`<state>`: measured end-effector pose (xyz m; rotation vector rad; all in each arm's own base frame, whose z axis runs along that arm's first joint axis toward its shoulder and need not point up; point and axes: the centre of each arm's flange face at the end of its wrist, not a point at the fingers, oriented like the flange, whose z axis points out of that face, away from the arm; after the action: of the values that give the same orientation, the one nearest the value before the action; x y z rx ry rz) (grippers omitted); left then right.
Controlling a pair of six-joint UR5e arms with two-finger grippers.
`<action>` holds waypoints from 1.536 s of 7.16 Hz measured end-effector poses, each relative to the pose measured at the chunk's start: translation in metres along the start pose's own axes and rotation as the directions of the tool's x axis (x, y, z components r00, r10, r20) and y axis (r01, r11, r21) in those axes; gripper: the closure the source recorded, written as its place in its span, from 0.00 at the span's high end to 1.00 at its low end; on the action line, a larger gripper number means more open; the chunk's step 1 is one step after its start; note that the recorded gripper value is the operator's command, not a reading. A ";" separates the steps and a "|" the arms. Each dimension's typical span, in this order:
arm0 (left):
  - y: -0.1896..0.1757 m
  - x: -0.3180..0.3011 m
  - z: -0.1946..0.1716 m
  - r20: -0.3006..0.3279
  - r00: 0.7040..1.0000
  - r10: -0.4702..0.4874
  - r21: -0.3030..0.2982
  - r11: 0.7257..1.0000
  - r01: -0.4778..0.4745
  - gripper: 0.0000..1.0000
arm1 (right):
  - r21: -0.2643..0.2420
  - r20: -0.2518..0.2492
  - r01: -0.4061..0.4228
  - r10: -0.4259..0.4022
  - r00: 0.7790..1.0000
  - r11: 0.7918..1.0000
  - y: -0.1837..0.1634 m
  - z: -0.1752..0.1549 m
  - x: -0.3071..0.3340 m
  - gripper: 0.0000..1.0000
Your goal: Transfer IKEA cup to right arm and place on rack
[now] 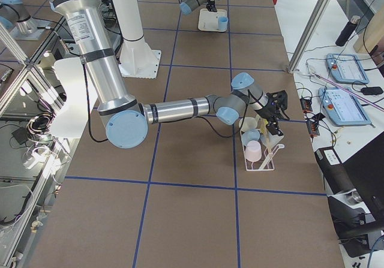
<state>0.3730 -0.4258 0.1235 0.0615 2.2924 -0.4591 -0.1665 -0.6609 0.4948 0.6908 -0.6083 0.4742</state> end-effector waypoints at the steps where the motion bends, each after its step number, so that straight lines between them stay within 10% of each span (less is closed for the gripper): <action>1: -0.008 -0.005 -0.008 0.017 0.998 0.053 0.015 0.998 -0.053 0.67 | -0.001 0.013 0.000 0.000 1.000 1.000 -0.002 -0.005 -0.004 1.00; 3: -0.043 -0.023 -0.046 0.113 0.969 0.222 0.059 0.972 -0.229 0.67 | -0.010 0.055 -0.001 0.002 0.999 1.000 -0.006 -0.019 -0.016 1.00; 5: -0.108 -0.029 -0.101 0.350 0.832 0.430 0.020 0.885 -0.465 0.64 | -0.028 0.094 -0.001 0.003 0.996 1.000 -0.007 -0.031 -0.023 1.00; 8: -0.197 -0.055 -0.186 0.701 0.401 0.590 -0.213 0.710 -0.671 0.64 | -0.089 0.139 0.003 0.009 0.990 0.996 0.002 -0.039 -0.022 1.00; 9: -0.212 -0.079 -0.208 0.762 0.251 0.596 -0.338 0.698 -0.632 0.64 | -0.113 0.154 0.006 0.012 0.988 0.994 0.007 -0.045 -0.019 1.00; 11: -0.227 -0.118 -0.231 0.817 0.116 0.565 -0.469 0.768 -0.437 0.64 | -0.146 0.175 0.011 0.015 0.985 0.989 0.017 -0.055 -0.012 1.00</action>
<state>0.2515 -0.5464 0.4230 0.4100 0.9412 0.0694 -0.1661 -0.6130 0.4605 0.5953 -0.8019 0.3685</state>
